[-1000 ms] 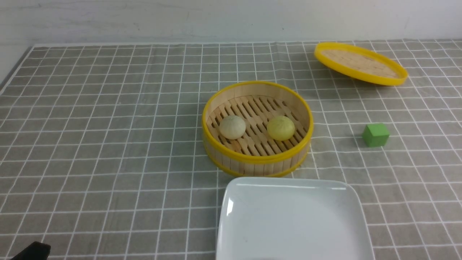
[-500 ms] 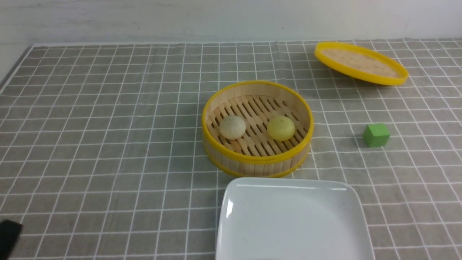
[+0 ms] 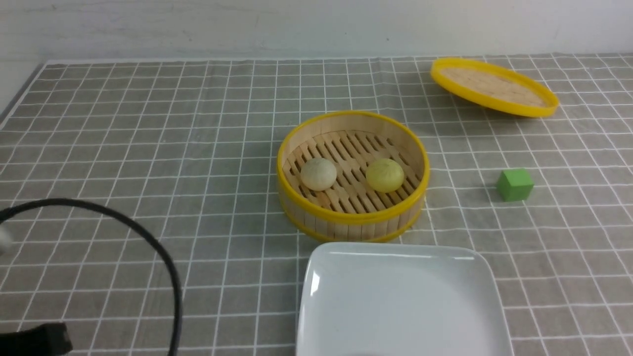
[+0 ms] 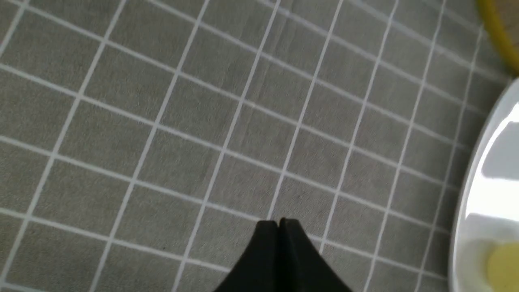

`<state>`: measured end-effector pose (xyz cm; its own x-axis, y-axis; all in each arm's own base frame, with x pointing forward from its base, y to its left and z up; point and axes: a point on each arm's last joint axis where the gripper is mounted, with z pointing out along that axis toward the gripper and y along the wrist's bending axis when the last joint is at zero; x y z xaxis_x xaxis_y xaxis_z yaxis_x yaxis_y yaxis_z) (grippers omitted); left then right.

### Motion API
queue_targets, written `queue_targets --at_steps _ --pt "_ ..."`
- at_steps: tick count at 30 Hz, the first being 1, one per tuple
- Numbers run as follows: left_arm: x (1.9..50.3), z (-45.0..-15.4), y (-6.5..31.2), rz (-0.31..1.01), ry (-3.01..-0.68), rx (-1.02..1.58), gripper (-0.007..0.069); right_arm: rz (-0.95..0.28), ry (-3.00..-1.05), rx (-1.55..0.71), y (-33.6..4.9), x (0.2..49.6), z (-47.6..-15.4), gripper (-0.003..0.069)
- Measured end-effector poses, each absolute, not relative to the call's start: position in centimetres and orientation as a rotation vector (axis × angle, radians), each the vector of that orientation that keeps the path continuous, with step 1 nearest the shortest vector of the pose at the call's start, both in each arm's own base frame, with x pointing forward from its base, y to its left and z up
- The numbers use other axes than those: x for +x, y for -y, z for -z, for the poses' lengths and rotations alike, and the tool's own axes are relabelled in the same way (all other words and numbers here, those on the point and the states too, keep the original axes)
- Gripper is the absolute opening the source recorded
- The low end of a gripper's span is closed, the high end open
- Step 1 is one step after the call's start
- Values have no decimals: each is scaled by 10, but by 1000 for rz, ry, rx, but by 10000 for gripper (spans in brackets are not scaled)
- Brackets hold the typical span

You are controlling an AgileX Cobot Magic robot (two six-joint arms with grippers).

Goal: Put the steamed buns into the plate on the grey tablecloth.
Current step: 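Reach toward a bun in the bamboo steamer with the right gripper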

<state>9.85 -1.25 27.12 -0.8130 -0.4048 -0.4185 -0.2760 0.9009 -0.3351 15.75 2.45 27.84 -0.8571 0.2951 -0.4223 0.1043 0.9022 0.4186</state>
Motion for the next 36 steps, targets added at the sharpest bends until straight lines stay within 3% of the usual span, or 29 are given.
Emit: queue_targets --at_steps 5,9,13,16,18,19,20,25,31,33,36 --pt "122 -268 13 348 -2673 -432 3 -817 -2572 7 -55 218 -279 105" --pt "127 -265 14 354 -2695 -434 21 -914 -2583 -241 -98 256 -276 221" --pt "129 -264 13 353 -2692 -436 59 -879 -2587 -395 -142 298 -273 312" --pt "130 -265 13 352 -2678 -436 88 -811 -2609 -461 -165 321 -267 337" --pt "131 -265 13 352 -2669 -436 122 -676 -2605 -542 -187 347 -266 347" --pt "131 -265 13 352 -2669 -436 127 -662 -2602 -556 -188 349 -266 347" --pt "131 -265 13 352 -2669 -436 148 -551 -2599 -587 -198 367 -261 348" --pt "130 -265 13 353 -2678 -437 192 -296 -2593 -588 -212 405 -244 349" --pt "129 -265 13 353 -2686 -437 206 -203 -2624 -572 -213 420 -220 337" --pt "129 -265 13 353 -2691 -437 211 -206 -2642 -556 -215 421 -212 274" --pt "129 -264 13 353 -2695 -437 215 -219 -2634 -545 -215 421 -217 100"
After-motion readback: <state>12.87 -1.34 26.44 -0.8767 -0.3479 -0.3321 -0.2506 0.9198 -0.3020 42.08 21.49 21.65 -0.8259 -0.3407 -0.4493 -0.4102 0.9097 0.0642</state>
